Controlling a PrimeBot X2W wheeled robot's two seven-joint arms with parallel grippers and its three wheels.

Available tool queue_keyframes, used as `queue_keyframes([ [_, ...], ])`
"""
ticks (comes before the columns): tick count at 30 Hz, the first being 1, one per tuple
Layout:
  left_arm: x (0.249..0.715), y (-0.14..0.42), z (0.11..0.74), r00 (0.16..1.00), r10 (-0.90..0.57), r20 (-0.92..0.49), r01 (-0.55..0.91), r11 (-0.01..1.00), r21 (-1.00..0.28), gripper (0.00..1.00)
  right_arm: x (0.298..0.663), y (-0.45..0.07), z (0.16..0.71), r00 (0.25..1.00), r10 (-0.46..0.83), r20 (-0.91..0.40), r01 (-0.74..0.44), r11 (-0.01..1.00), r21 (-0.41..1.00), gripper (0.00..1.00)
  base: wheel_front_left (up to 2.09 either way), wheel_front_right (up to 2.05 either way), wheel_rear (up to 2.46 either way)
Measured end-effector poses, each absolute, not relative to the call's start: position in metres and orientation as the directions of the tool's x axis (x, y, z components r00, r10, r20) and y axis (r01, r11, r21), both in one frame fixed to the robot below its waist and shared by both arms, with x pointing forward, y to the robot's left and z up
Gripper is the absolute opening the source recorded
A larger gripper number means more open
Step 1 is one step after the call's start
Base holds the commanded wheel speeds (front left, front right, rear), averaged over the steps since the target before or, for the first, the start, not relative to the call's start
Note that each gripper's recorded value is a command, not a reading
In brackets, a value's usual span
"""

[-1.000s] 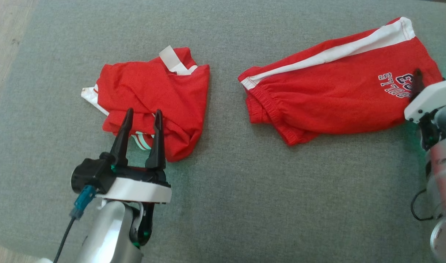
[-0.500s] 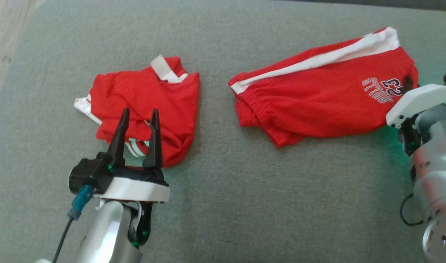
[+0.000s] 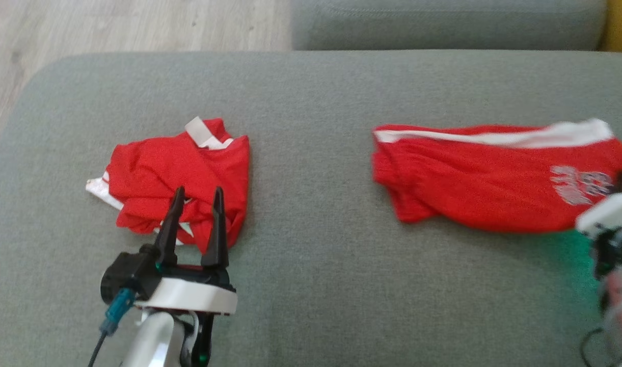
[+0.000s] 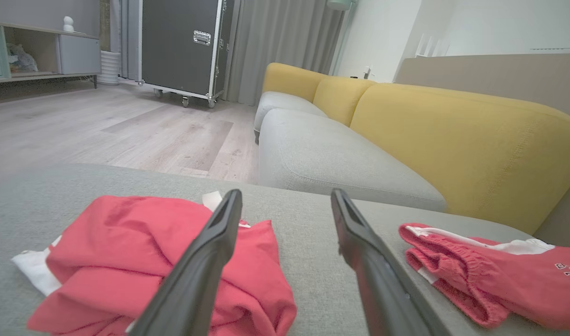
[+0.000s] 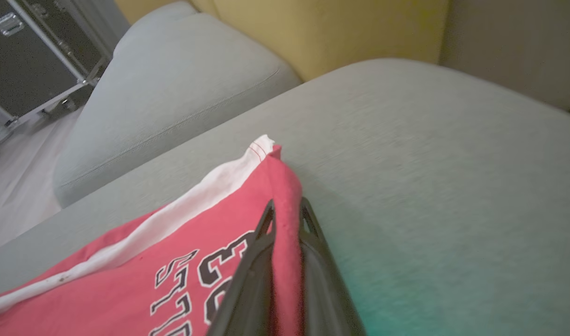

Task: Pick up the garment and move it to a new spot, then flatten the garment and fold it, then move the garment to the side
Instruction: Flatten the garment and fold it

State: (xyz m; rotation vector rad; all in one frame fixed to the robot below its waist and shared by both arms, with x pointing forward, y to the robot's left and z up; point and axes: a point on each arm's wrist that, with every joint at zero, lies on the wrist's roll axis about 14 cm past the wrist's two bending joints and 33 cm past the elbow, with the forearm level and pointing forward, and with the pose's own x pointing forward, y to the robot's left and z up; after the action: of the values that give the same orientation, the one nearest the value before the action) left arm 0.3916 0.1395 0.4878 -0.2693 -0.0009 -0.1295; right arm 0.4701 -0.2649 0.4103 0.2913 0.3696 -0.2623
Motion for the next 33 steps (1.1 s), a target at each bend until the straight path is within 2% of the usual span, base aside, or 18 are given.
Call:
queue_keyframes([
  [5, 0.384, 0.133, 0.485, 0.989, -0.144, 0.011, 0.142, 0.952, -0.270, 1.00, 0.456, -0.296, 0.416, 0.890, -0.271, -0.366, 0.366, 0.904, 0.220, 0.00, 0.00, 0.00, 0.00],
  [13, 0.377, 0.135, 0.488, 0.990, -0.138, 0.018, 0.137, 0.952, -0.275, 1.00, 0.468, -0.253, 0.423, 0.922, -0.194, -0.336, 0.289, 0.921, 0.261, 0.00, 0.00, 0.00, 0.00],
  [24, 0.360, 0.149, 0.497, 0.995, -0.090, 0.044, 0.098, 0.952, -0.289, 1.00, 0.496, -0.147, 0.475, 0.983, 0.050, -0.175, 0.011, 0.942, 0.334, 0.00, 0.00, 0.00, 0.00],
  [30, 0.352, 0.163, 0.506, 0.997, -0.038, 0.073, 0.059, 0.951, -0.303, 1.00, 0.497, -0.085, 0.493, 0.966, 0.228, -0.118, -0.177, 0.925, 0.337, 0.00, 0.00, 0.00, 0.00],
  [33, 0.345, 0.172, 0.505, 0.998, -0.009, 0.068, 0.029, 0.952, -0.305, 1.00, 0.487, -0.059, 0.486, 0.944, 0.301, -0.134, -0.240, 0.907, 0.347, 0.00, 0.00, 0.00, 0.00],
])
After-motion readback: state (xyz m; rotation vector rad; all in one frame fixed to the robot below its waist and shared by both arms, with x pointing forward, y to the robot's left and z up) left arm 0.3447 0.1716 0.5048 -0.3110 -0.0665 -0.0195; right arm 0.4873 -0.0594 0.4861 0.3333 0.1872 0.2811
